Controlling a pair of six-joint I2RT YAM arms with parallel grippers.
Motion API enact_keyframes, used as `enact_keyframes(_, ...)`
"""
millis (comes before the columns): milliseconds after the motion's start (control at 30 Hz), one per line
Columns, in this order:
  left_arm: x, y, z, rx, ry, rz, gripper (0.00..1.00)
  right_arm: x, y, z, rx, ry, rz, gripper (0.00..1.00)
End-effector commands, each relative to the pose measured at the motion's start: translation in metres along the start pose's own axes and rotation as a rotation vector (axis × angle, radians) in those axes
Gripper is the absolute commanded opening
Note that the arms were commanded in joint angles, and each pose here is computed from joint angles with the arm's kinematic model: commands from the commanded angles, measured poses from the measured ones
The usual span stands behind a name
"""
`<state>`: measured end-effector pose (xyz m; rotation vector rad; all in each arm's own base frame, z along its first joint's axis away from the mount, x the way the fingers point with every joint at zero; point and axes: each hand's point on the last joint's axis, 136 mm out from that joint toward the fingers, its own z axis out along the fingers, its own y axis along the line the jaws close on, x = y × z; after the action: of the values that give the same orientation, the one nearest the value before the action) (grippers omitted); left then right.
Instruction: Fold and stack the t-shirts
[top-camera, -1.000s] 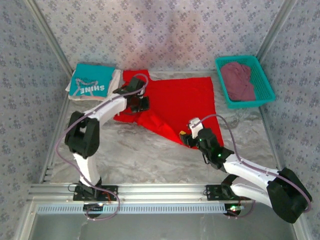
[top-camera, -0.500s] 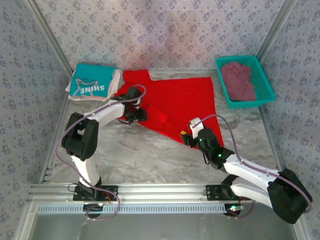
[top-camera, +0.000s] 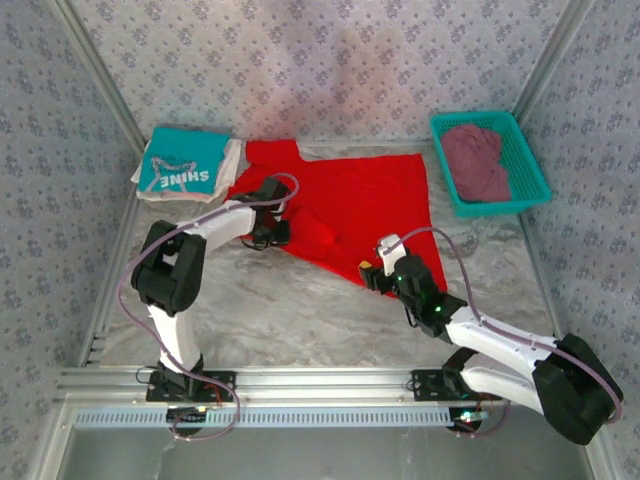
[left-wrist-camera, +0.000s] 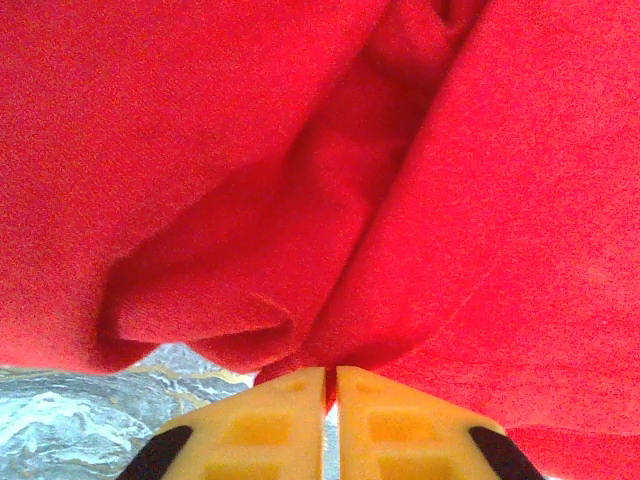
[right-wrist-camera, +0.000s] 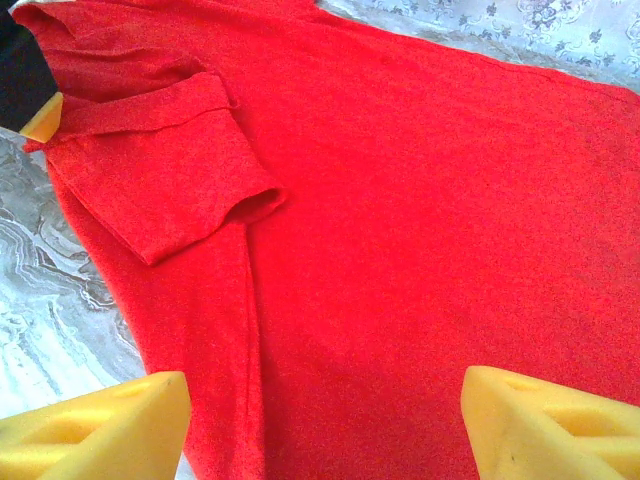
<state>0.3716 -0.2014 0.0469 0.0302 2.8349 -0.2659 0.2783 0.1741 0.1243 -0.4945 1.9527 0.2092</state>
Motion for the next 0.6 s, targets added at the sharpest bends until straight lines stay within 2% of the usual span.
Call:
enact_keyframes(0,-0.008,0.006,-0.014,-0.034,-0.047,-0.003,0.04,-0.014,-0.005,-0.002,0.022,-0.033,0.015,0.75)
enact_keyframes(33,-0.009,0.007,-0.018,-0.035,-0.059,-0.008,0.00,-0.014,-0.005,-0.002,0.020,-0.033,0.018,0.75)
enact_keyframes(233,-0.004,0.019,-0.034,-0.054,-0.088,-0.041,0.00,-0.014,-0.005,-0.001,0.017,-0.032,0.028,0.75)
enact_keyframes(400,0.000,0.025,-0.033,-0.064,-0.085,-0.025,0.01,-0.014,-0.006,-0.001,0.020,-0.032,0.033,0.75)
enact_keyframes(467,-0.002,0.022,-0.027,-0.061,-0.067,-0.006,0.33,-0.014,-0.007,-0.001,0.020,-0.031,0.037,0.75)
enact_keyframes(567,-0.005,0.012,-0.019,-0.048,-0.051,0.033,0.46,-0.013,-0.007,-0.001,0.016,-0.029,0.041,0.75)
